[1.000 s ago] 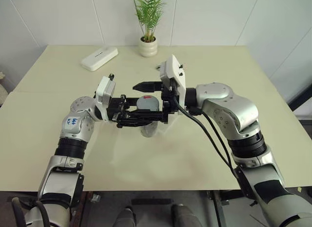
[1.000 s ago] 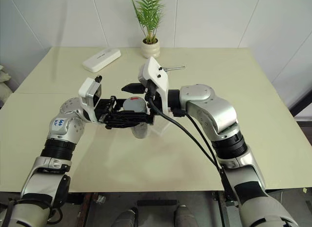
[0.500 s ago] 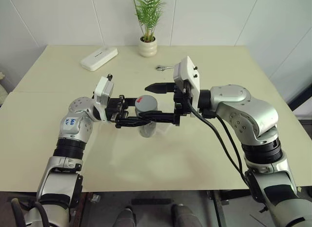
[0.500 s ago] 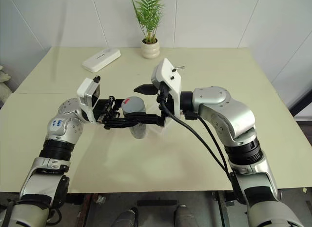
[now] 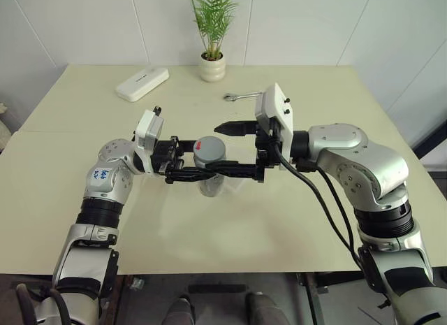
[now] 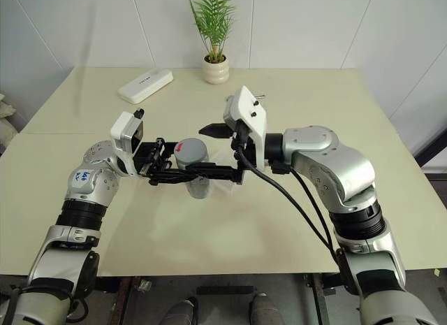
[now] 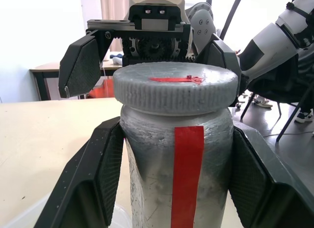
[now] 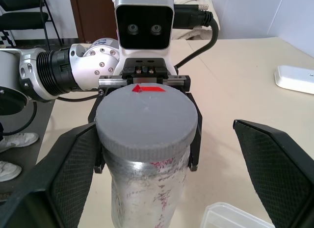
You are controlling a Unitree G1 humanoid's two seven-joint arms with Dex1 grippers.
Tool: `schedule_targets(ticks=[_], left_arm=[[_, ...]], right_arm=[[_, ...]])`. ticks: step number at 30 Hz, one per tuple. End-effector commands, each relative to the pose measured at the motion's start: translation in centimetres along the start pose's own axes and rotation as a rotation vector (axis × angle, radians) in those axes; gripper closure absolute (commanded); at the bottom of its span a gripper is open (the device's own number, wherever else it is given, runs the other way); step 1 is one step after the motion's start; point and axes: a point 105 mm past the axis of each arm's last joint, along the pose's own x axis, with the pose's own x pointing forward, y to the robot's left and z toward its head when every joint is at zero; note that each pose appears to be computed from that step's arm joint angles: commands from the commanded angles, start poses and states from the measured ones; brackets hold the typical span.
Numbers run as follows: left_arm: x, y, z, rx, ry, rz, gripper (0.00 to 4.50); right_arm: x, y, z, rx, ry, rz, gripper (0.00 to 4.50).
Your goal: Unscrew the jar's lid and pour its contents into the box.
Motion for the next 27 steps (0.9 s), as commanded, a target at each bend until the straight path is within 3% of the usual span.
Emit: schedule_targets(ticks=[1,15,27], left_arm=[[0.1,-1.1,1.0,0.048,0.002,-0.115,1.9],[0.0,-0.9,0.9,0.05,0.008,-0.112,1.9],[0.3,-0.4,0.8,0.049,-0.002,-0.118,1.9]], right_arm=[[-0.9,0.1,1.0,-0.042,-0.021,-0.022,0.0],[-2.0,1.1,0.5,-0.044,0.025,0.001,0.0],[-1.5,0.7,3.0,-0.05,-0.058,-0.028,0.0]])
